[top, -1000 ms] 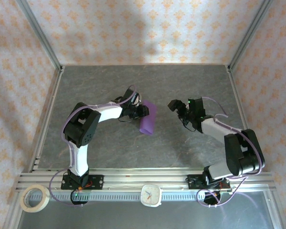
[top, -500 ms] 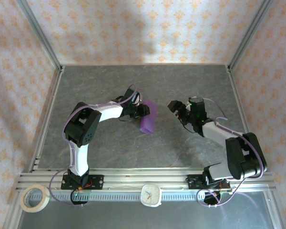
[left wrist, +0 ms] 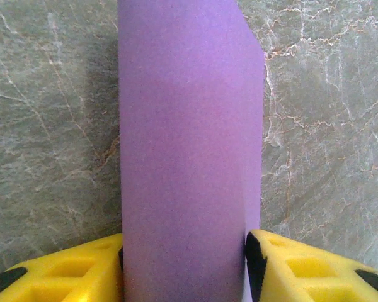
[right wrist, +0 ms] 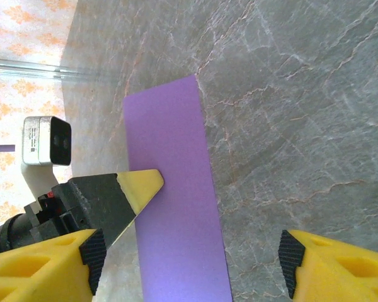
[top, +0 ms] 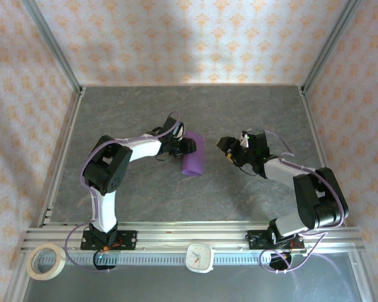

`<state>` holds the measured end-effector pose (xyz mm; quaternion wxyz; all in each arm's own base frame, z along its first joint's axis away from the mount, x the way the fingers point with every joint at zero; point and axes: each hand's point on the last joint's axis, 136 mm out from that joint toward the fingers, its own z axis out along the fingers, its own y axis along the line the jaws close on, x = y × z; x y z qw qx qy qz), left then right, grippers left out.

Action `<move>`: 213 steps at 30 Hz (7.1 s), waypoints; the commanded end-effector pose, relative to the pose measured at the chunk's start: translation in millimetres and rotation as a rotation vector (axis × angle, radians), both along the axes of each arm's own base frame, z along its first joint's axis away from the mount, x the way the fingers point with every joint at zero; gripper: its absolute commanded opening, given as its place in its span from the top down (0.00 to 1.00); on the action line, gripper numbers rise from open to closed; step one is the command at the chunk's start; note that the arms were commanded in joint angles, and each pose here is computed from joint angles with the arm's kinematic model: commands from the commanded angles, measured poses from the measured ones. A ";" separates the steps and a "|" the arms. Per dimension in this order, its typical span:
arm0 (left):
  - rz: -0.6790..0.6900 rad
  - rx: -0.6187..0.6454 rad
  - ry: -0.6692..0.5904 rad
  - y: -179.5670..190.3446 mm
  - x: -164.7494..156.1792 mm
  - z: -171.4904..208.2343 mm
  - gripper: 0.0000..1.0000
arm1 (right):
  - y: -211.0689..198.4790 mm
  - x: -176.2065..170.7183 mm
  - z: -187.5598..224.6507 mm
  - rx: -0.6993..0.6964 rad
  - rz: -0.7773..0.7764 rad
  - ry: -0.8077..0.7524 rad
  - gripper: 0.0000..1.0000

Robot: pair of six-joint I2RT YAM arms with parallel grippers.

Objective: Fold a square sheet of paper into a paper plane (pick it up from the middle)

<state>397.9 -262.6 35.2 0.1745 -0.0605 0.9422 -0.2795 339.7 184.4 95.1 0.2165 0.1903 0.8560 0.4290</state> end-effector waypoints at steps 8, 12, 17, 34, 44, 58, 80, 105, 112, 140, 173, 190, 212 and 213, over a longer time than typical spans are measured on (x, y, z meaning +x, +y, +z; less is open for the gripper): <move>-0.056 0.182 -0.032 25.5 -3.1 5.9 0.35 | 47.0 -0.8 6.2 -0.007 0.135 -0.027 0.47; -0.076 0.239 -0.037 32.8 -3.4 6.0 0.34 | 60.3 -0.5 -0.8 -0.013 0.147 -0.008 0.62; -0.035 0.239 -0.037 35.5 -1.0 3.7 0.35 | 75.9 0.3 -5.8 0.009 0.175 0.012 0.89; -0.010 0.213 -0.010 33.7 -3.6 -12.5 0.37 | 105.4 9.0 -42.1 -0.007 0.176 0.117 1.00; -0.004 0.211 -0.012 33.7 -3.1 -11.2 0.37 | 102.9 4.6 -73.7 -0.089 0.192 0.197 1.00; 0.059 0.059 -0.249 28.5 10.7 71.7 0.01 | 53.5 -21.9 -123.5 -0.381 0.269 0.287 1.00; 0.211 -0.156 -0.762 69.9 -12.1 177.4 0.01 | 20.7 -32.0 -127.8 -0.416 0.346 0.284 1.00; -0.005 -0.281 -0.380 26.4 -11.8 101.8 0.17 | 22.1 -27.8 -125.2 -0.395 0.312 0.273 1.00; -0.042 -0.232 -0.279 4.8 -14.1 75.0 0.33 | 23.5 -27.4 -122.4 -0.375 0.297 0.264 1.00; -0.111 0.083 -0.168 -11.5 -19.8 19.7 0.37 | 35.2 -29.8 -115.6 -0.268 0.278 0.260 1.00; -0.109 0.253 -0.096 6.4 -13.0 -28.2 0.53 | 5.1 21.4 -23.6 -0.190 0.094 0.076 0.79; -0.190 0.275 -0.089 5.8 -16.3 -33.4 0.53 | -15.6 5.2 -43.6 -0.175 0.039 0.131 0.78; -0.218 0.373 -0.085 16.5 -10.2 -45.6 0.50 | -10.7 6.2 -32.6 -0.133 0.047 0.092 0.78; -0.217 0.371 -0.083 16.7 -10.4 -46.4 0.52 | -11.0 5.9 -33.4 -0.134 0.046 0.092 0.78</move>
